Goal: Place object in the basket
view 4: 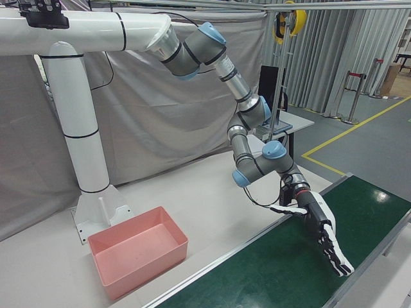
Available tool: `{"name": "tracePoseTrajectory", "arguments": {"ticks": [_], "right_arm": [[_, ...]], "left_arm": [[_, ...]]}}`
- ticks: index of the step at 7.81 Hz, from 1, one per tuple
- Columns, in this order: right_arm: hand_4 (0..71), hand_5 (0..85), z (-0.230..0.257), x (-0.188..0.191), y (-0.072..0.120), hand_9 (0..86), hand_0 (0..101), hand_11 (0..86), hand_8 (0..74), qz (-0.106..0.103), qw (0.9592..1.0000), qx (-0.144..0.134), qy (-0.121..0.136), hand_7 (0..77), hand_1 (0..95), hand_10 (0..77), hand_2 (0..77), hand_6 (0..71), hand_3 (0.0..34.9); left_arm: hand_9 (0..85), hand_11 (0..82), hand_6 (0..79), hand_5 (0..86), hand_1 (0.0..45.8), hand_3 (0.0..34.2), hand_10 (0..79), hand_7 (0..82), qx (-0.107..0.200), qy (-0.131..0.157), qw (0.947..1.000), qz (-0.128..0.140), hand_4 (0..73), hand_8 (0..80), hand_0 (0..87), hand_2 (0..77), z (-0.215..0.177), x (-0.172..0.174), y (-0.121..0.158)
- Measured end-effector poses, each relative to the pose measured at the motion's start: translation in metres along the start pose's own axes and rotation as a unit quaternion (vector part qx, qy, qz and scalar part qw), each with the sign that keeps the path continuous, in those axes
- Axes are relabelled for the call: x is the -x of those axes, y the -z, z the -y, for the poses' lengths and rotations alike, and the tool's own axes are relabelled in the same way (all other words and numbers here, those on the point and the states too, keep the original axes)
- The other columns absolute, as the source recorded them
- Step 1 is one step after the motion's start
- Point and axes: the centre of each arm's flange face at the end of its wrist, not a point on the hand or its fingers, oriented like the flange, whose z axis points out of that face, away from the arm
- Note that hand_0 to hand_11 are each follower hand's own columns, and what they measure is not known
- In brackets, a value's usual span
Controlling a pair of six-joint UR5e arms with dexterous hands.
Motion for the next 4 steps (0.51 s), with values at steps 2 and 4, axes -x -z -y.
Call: {"name": "tracePoseTrajectory", "arguments": {"ticks": [2,4], "right_arm": [[0.0,0.0,-0.002,0.000,0.000,0.0,0,0.0,0.0,0.000,1.0000,0.002,0.000,0.5,0.0,0.0,0.5,0.0,0.0],[0.0,0.0,-0.002,0.000,0.000,0.0,0,0.0,0.0,0.000,1.0000,0.002,0.000,0.5,0.0,0.0,0.5,0.0,0.0]], "left_arm": [[0.5,3.3,0.0,5.4,3.8,0.0,1.1,0.5,0.005,0.001,1.0000,0.000,8.7,0.5,59.4,0.0,-0.007,0.001,-0.007],[0.5,3.3,0.0,6.0,3.8,0.0,1.1,0.5,0.001,0.003,1.0000,-0.003,9.3,0.5,59.4,0.0,-0.017,-0.002,-0.013]]}}
